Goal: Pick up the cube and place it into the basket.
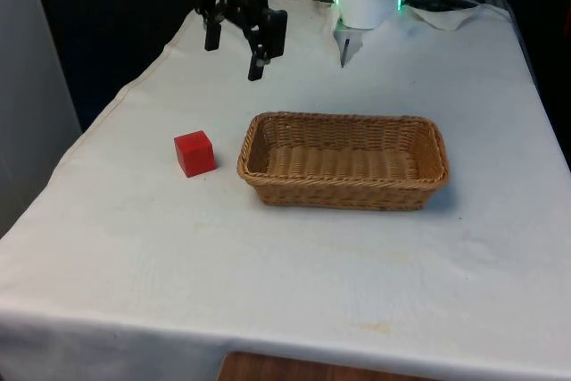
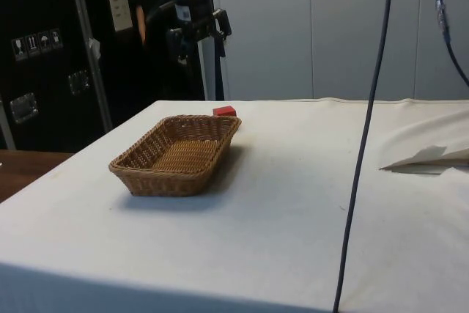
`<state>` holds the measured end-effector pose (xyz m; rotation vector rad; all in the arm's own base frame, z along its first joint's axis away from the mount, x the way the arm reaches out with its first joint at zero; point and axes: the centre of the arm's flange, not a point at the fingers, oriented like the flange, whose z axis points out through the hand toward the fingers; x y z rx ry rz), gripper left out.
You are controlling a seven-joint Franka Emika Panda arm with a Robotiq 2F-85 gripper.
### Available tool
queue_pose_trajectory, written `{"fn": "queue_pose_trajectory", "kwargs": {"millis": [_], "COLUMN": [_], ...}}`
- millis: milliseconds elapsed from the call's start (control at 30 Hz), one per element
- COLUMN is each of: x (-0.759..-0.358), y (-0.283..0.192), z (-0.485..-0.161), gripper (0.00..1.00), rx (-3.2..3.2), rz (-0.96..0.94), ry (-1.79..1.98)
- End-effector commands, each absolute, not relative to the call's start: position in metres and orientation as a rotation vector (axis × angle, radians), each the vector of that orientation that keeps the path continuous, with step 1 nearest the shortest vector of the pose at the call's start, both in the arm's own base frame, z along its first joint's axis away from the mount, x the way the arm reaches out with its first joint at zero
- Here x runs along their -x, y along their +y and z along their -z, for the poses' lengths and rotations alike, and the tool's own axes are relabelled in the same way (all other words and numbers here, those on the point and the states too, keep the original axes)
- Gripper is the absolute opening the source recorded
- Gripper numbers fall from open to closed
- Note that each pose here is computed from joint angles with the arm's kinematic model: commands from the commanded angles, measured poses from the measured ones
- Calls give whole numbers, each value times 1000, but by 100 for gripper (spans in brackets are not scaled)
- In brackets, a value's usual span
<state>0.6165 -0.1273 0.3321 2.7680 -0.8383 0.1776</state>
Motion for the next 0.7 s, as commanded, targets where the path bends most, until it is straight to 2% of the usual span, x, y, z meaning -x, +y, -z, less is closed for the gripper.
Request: {"fn": "queue_pose_trajectory", "kwargs": {"millis": [0, 667], "x": [-617, -616], "y": [-128, -144], "z": [-331, -315], "gripper": [100, 100], "rx": [-2761, -2695], "rz": [-198, -272], "ry": [-847, -957]}}
